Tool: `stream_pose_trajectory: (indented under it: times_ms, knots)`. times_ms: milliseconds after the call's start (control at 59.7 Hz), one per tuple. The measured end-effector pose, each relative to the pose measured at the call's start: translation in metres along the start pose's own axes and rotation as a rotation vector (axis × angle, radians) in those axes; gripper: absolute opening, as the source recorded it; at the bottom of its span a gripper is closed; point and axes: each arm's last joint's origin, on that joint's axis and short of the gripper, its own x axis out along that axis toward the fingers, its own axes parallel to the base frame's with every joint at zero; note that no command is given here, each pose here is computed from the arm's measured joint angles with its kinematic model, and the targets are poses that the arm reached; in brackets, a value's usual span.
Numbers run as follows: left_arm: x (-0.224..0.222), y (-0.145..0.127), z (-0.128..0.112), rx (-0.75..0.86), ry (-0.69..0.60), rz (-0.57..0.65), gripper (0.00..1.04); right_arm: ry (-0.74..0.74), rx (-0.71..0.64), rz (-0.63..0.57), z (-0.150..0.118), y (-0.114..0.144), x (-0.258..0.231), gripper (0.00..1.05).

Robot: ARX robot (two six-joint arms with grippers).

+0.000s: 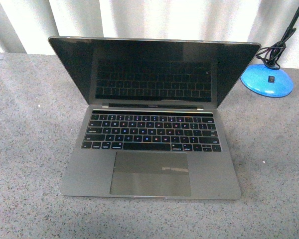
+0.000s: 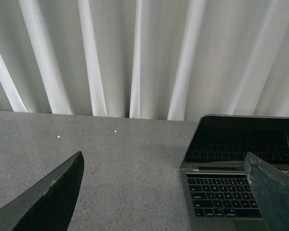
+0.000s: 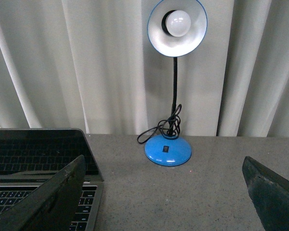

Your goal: Close laptop

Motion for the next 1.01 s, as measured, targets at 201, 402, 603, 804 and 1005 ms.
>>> stream_pose_trajectory:
  times_ms: [201, 402, 603, 804, 1005]
  knots:
    - [0.0000, 0.0000, 0.0000, 0.000, 0.000, 0.000, 0.98, 0.000, 0.000, 0.000, 0.0000, 0.0000, 0.0000, 0.95]
    - [0.0000, 0.0000, 0.0000, 0.000, 0.000, 0.000, 0.98, 0.000, 0.000, 0.000, 0.0000, 0.0000, 0.0000, 0.95]
    - [0.0000, 0.0000, 0.0000, 0.000, 0.000, 0.000, 0.98, 0.000, 0.000, 0.000, 0.0000, 0.0000, 0.0000, 0.95]
    - [0.0000, 0.0000, 0.0000, 0.000, 0.000, 0.000, 0.98, 0.000, 0.000, 0.000, 0.0000, 0.0000, 0.0000, 0.95]
    - [0.0015, 0.0000, -0.0084, -0.005, 0.325, 0.173, 0.98, 0.556, 0.124, -0.232, -0.0057, -0.0063, 0.0058, 0.95]
